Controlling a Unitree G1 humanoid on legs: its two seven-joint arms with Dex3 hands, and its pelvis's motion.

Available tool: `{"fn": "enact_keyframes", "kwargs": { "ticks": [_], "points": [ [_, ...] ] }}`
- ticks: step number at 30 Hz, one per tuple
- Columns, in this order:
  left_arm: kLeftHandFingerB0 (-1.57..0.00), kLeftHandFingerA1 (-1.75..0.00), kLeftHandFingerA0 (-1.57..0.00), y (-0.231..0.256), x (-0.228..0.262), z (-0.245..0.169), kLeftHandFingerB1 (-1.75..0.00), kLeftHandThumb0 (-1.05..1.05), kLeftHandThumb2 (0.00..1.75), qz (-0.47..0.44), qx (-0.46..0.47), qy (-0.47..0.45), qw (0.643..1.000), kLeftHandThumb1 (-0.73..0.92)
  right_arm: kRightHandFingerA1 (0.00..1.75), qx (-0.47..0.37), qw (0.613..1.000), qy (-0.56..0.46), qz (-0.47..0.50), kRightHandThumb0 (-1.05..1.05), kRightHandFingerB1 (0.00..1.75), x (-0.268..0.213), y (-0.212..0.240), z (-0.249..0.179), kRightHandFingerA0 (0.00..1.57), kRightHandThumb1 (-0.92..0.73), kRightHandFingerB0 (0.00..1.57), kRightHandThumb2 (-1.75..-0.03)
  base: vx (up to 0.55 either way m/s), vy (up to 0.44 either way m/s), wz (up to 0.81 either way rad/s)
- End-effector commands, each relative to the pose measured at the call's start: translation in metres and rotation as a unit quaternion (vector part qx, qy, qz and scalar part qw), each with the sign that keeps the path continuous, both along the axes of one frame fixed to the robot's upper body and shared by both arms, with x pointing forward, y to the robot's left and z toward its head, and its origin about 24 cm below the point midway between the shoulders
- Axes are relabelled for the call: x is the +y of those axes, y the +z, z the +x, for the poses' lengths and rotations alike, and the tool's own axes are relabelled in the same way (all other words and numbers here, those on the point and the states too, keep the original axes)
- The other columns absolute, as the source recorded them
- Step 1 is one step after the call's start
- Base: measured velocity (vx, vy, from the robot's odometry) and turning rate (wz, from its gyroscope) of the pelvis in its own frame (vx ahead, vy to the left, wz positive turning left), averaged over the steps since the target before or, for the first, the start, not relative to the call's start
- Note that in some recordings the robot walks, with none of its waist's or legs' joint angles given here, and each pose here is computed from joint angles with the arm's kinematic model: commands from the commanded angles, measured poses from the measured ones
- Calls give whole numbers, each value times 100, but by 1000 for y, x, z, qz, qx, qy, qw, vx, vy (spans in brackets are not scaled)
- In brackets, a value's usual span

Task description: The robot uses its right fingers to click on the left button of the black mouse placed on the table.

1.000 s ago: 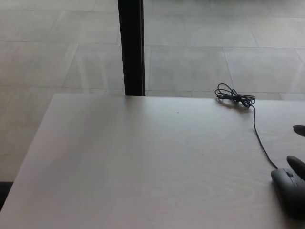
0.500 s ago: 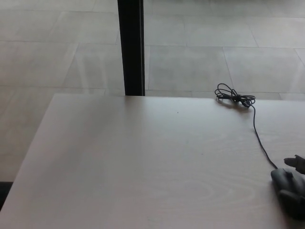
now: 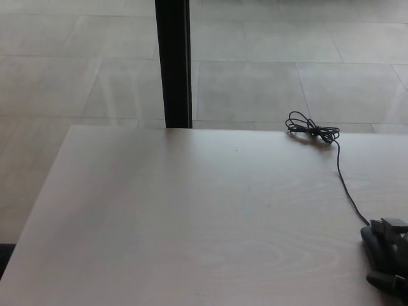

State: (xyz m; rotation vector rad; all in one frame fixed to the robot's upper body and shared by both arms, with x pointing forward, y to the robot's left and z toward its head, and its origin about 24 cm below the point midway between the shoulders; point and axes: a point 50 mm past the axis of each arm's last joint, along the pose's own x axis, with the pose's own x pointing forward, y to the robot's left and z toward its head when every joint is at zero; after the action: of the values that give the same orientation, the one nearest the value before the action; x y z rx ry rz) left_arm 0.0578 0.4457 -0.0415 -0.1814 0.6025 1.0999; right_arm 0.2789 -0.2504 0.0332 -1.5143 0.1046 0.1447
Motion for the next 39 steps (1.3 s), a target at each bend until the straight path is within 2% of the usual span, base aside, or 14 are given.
{"fn": "enact_keyframes", "kwargs": {
  "ticks": [1,2,6,22,23,24,28,32,33,34,35,37,38,39],
  "points": [
    [-29,-98,-77,8,7,0,-50,-94,128,10,-6,5,1000,82,39,-1,999,16,-27,-91,30,1,-4,-4,22,-92,27,-73,0,0,0],
    [-34,-97,-67,8,7,-1,-40,-98,79,9,-8,2,1000,92,40,-3,1000,14,-28,-91,31,-1,-4,-4,24,-92,29,-72,0,0,0],
    [-31,-78,-62,9,8,0,-50,-91,123,11,3,-1,1000,79,42,10,998,13,-64,-90,32,-7,-11,-8,20,-92,30,-75,0,0,0],
    [-35,-84,-64,12,9,6,-41,-102,88,15,-3,-13,1000,92,52,84,983,51,-152,-91,31,-15,-65,-42,25,-92,34,-71,0,0,0],
    [-34,-76,-55,13,10,7,-44,-104,96,15,-6,-16,1000,82,55,103,981,48,-159,-85,44,-15,-72,-46,17,-75,18,-118,0,0,0],
    [-33,-73,-53,14,10,7,-51,-93,123,18,-4,-14,1000,79,52,125,978,52,-162,-96,31,-14,-78,-51,17,-92,24,-78,0,0,0],
    [-41,-87,-71,15,12,10,-42,-97,75,20,-10,-2,1000,92,51,126,979,55,-153,-91,31,-12,-87,-57,22,-92,31,-72,0,0,0],
    [-42,-88,-72,16,12,11,-41,-95,80,24,-10,-2,1000,92,49,153,969,67,-185,-94,32,-10,-95,-61,17,-92,28,-76,0,0,0],
    [-39,-73,-57,16,12,12,-52,-92,122,28,4,-5,1000,79,50,169,964,83,-190,-95,32,-8,-99,-66,16,-91,27,-77,0,0,0],
    [-41,-65,-54,16,12,13,-42,-96,80,26,1,-3,1000,92,50,169,963,85,-190,-94,32,-7,-101,-67,17,-91,29,-77,0,0,0],
    [-31,-71,-51,16,12,13,-51,-90,122,25,-3,-6,1000,79,49,171,964,83,-187,-92,32,-6,-102,-68,17,-92,28,-75,0,0,0],
    [-33,-71,-53,16,12,12,-41,-99,85,22,-9,-12,1000,92,51,170,963,87,-191,-93,32,-5,-102,-68,16,-92,28,-76,0,0,0],
    [-29,-85,-58,16,12,11,-50,-94,123,16,-17,-8,1000,80,50,171,963,87,-188,-92,32,-5,-101,-67,13,-91,27,-76,0,0,0],
    [-33,-96,-57,17,12,11,-39,-99,82,14,-24,-10,1000,92,50,174,962,86,-190,-92,31,-5,-100,-66,12,-92,26,-76,0,0,0]
  ]
}}
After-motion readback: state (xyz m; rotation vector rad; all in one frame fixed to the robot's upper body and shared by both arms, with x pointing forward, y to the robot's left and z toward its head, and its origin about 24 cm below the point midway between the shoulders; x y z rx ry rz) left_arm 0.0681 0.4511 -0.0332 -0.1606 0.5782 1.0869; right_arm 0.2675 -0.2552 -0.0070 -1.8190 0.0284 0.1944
